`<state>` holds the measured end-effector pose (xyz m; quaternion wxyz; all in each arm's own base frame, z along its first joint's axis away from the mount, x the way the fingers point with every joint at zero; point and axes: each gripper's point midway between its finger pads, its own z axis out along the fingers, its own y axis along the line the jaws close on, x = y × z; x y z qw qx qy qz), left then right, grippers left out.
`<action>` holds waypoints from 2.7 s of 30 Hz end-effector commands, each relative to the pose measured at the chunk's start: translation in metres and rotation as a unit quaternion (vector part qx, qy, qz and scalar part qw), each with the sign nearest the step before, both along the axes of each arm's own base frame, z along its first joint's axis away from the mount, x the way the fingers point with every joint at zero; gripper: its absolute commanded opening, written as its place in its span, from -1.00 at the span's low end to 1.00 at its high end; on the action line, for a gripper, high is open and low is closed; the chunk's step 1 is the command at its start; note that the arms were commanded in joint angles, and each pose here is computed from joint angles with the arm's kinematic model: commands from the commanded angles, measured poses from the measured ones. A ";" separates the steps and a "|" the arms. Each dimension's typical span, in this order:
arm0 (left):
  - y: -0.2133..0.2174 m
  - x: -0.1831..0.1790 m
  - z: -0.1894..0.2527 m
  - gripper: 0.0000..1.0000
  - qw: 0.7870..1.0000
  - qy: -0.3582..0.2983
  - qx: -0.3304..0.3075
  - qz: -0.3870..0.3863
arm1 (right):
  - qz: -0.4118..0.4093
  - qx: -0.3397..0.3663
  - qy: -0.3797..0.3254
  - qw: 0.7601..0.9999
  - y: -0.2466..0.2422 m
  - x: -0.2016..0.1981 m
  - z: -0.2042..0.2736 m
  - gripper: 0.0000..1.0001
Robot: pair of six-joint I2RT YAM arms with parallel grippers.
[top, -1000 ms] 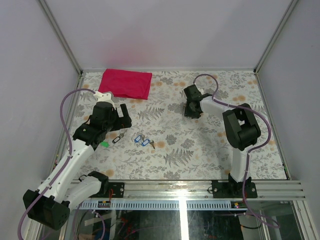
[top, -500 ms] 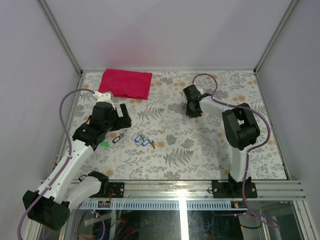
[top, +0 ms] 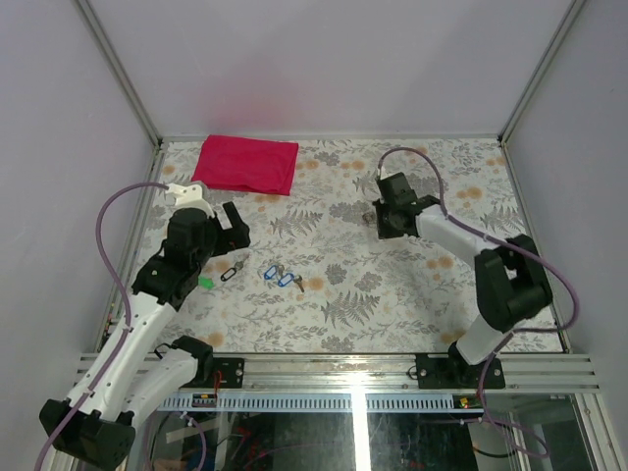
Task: Put the keys on the keyring
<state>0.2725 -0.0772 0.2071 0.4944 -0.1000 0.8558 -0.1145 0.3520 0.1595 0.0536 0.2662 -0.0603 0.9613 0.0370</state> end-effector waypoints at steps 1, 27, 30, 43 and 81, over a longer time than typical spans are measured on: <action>0.000 0.014 0.040 0.99 0.998 -0.059 0.004 -0.012 | 0.092 0.060 -0.078 0.991 0.019 -0.010 0.070 -1.00; -0.155 -0.052 0.143 0.81 0.906 -0.280 -0.029 -0.315 | 0.298 0.200 -0.073 0.931 0.021 -0.171 0.222 -1.00; -0.180 -0.074 0.134 0.83 0.889 -0.296 -0.020 -0.348 | 0.306 0.220 -0.044 0.925 0.024 -0.186 0.226 -1.00; -0.270 -0.140 0.114 0.94 0.794 -0.392 0.118 -0.450 | 0.322 0.248 0.027 0.913 0.033 -0.207 0.233 -1.00; -0.315 -0.138 0.106 0.21 0.689 -0.467 0.297 -0.468 | 0.374 0.306 0.097 0.870 0.046 -0.255 0.243 -1.00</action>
